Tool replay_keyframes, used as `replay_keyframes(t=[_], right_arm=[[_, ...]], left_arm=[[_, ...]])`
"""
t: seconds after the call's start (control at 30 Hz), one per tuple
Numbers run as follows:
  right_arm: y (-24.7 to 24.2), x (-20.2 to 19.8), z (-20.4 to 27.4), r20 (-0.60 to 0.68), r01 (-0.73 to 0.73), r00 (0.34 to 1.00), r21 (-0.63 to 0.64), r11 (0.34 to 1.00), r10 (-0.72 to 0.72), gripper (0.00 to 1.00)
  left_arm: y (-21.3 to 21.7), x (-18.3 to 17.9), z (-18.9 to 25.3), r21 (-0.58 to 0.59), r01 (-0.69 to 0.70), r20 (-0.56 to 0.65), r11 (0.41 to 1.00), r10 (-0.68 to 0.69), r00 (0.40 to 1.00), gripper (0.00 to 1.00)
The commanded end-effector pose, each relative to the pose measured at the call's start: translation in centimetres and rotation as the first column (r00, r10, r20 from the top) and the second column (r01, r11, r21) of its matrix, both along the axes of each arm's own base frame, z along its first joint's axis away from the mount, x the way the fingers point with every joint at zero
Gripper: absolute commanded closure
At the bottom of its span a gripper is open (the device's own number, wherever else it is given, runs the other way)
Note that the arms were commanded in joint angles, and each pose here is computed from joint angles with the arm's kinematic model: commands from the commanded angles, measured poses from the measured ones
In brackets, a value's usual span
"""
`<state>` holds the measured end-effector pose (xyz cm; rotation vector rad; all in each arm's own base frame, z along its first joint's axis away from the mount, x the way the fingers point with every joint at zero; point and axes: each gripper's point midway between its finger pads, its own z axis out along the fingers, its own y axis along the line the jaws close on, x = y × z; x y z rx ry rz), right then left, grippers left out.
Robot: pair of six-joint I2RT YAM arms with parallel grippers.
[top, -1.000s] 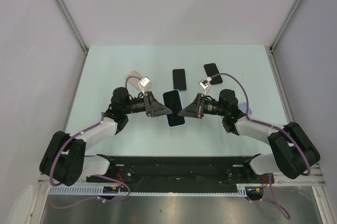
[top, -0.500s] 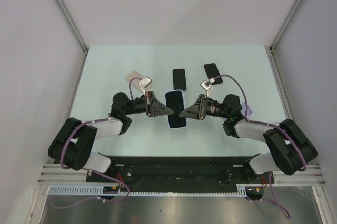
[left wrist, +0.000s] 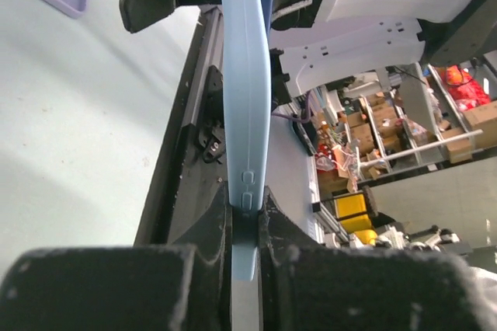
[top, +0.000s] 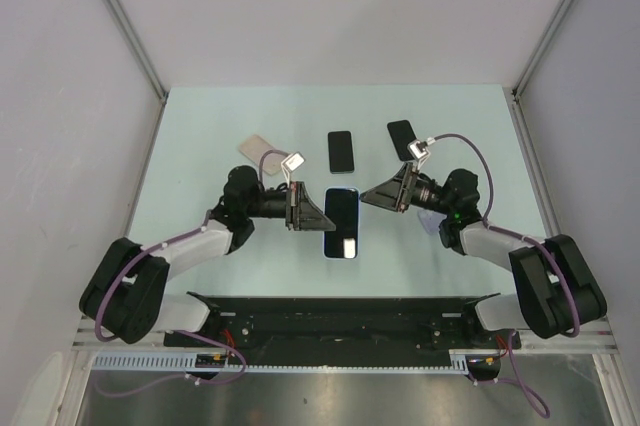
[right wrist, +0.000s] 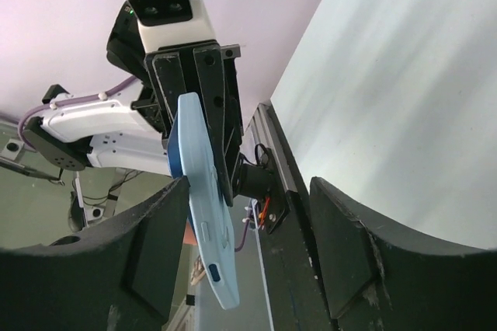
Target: Put the phone into the phone case
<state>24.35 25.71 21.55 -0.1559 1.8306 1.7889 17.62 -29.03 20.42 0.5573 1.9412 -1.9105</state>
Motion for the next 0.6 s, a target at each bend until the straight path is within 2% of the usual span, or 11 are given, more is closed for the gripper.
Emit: replay_keyframes(t=[0.0, 0.4, 0.5, 0.57], right_arm=[[0.3, 0.1, 1.6, 0.05, -0.04, 0.998, 0.021, 0.999, 0.039, 0.33], [1.8, -0.9, 2.4, 0.06, -0.078, 0.995, 0.054, 0.995, 0.074, 0.36], [1.8, -0.9, 2.3, 0.065, -0.069, 0.996, 0.041, 0.997, 0.066, 0.41], [2.0, -1.2, 2.2, 0.076, -0.076, 0.994, 0.035, 0.996, 0.074, 0.5]], left_arm=[[-0.5, 0.0, 0.8, 0.059, 0.011, 0.135, 0.998, -0.019, 0.991, 1.0], [-0.6, 0.0, 0.0, 0.085, -0.006, 0.086, 0.996, -0.001, 0.996, 1.0], [-0.6, -0.1, 0.2, 0.081, -0.009, 0.082, 0.997, 0.002, 0.997, 1.0], [-0.5, -0.2, 0.4, 0.078, -0.006, 0.078, 0.997, 0.0, 0.997, 1.0]])
